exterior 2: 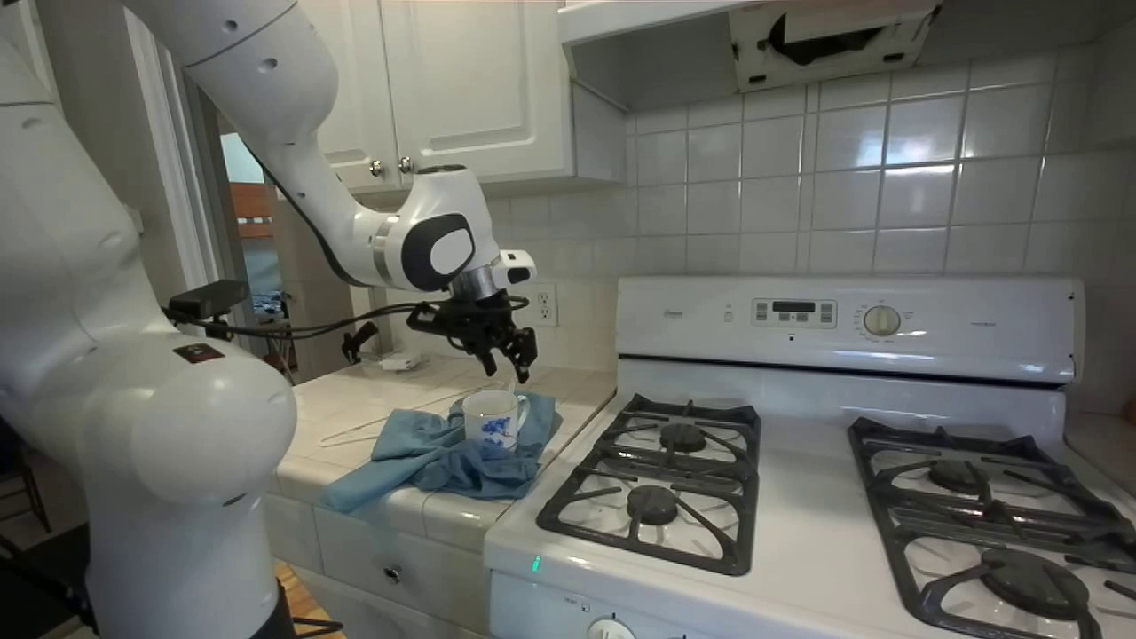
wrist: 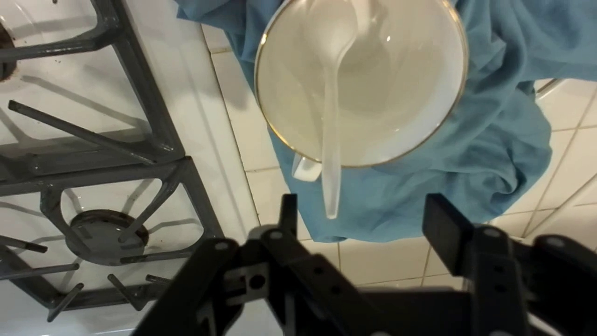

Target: Put the fork on the cloth

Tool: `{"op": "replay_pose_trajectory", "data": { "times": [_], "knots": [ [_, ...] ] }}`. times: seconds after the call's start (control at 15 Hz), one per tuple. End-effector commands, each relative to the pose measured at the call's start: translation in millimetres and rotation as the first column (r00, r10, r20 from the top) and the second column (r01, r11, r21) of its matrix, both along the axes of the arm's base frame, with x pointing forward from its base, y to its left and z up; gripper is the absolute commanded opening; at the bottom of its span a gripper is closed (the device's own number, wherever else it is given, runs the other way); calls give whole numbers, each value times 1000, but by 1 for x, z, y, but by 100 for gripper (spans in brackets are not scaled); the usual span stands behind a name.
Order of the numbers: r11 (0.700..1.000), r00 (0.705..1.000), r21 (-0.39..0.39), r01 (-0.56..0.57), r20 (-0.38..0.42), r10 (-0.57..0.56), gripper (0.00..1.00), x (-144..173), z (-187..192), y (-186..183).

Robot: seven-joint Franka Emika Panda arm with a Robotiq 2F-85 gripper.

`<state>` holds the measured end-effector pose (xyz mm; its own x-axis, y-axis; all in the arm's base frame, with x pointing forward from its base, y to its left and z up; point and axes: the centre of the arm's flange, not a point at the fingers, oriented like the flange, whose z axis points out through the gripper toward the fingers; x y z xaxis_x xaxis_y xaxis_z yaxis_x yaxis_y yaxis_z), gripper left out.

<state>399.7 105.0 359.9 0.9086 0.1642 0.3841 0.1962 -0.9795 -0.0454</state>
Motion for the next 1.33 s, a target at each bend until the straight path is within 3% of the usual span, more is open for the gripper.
{"op": "replay_pose_trajectory", "data": {
  "times": [0.0, 0.53, 0.73, 0.8, 0.93, 1.0, 1.27],
  "knots": [
    [1000, 999, 5, 5, -39, -5, 51, -1, 1, -3],
    [1000, 999, -15, 19, -45, -20, 45, -1, 1, -9],
    [1000, 999, -17, 22, -35, -23, 35, -1, 1, -11],
    [1000, 999, -16, 22, -33, -23, 26, 0, 1, -11],
    [1000, 999, -15, 20, -27, -20, 21, 1, 1, -11],
    [1000, 999, -19, 20, -26, -20, 12, 2, 0, -11],
    [1000, 1000, -18, 10, -26, -11, 10, 3, -3, -12]
  ]
}}
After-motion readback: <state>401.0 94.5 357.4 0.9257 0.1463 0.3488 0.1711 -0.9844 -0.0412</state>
